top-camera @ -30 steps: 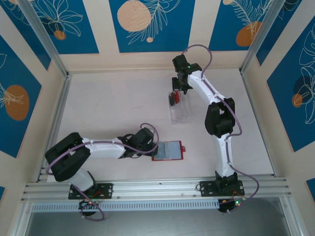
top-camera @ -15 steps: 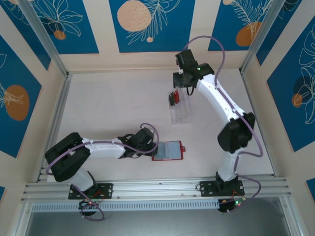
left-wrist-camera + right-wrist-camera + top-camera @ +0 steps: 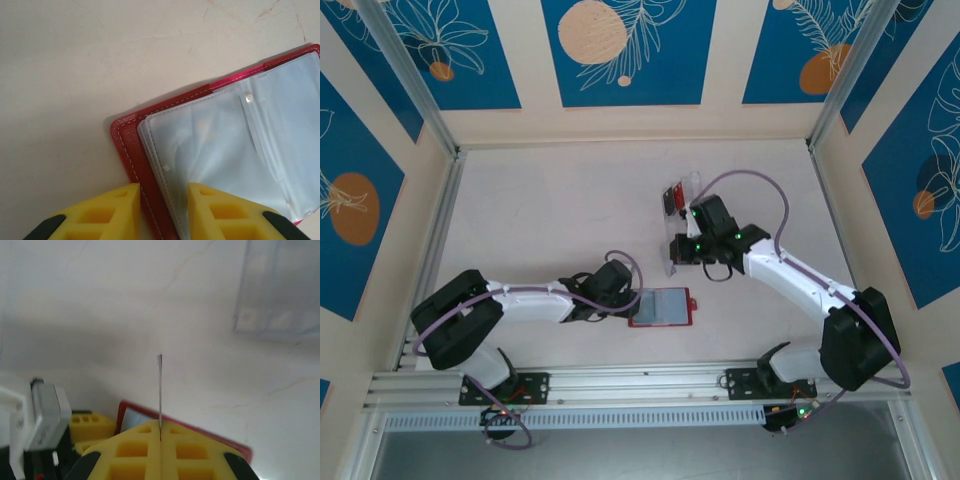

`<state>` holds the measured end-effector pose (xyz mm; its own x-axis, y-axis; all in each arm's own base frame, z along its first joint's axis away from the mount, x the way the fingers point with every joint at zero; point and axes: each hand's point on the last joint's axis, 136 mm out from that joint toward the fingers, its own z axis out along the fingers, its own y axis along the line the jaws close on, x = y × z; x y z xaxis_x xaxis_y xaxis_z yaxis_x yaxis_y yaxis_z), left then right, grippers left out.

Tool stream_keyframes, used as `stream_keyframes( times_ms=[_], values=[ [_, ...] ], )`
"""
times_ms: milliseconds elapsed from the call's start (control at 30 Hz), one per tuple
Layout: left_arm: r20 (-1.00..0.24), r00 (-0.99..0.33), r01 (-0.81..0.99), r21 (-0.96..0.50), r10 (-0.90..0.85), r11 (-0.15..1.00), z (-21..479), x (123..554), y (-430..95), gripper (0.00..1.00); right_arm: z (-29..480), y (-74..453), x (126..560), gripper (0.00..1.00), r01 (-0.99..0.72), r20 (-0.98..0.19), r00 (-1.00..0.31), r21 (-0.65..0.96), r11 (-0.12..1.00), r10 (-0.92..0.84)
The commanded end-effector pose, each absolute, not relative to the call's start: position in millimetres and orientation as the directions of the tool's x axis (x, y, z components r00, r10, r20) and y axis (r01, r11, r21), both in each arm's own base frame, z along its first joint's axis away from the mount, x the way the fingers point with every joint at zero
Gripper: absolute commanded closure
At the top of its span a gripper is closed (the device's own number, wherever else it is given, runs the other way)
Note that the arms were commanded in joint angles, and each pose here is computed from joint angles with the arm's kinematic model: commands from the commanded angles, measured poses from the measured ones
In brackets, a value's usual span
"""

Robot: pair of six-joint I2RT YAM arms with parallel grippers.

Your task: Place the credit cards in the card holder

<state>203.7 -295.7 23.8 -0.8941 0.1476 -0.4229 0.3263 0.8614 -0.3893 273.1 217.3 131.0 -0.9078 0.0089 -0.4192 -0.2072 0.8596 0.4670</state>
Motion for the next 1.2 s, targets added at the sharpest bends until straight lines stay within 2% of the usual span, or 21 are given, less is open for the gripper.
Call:
stream_keyframes(
  times_ms=[0,300,667,1167],
  values=[
    [-0.355,-0.908,0.347,-0.333,0.225,0.877,5.9,183.2,-281.8,0.72,142.7,240.1,263.4,1.00,-0.199,-0.417,-0.902,0.636,0.746,0.115],
    [-0.340,-0.908,0.359,-0.324,0.246,0.875,2.8,181.5,-283.7,0.72,106.0,214.7,232.6,1.00,-0.037,-0.374,-0.875,0.683,0.730,0.306],
    [-0.336,-0.908,0.360,-0.324,0.250,0.875,2.4,179.5,-282.6,0.72,66.8,209.2,213.6,1.00,0.064,-0.347,-0.859,0.657,0.751,0.376],
    [-0.335,-0.908,0.361,-0.323,0.251,0.875,0.8,177.3,-279.8,0.72,62.2,218.4,212.9,1.00,0.098,-0.291,-0.859,0.715,0.692,0.422]
  ],
)
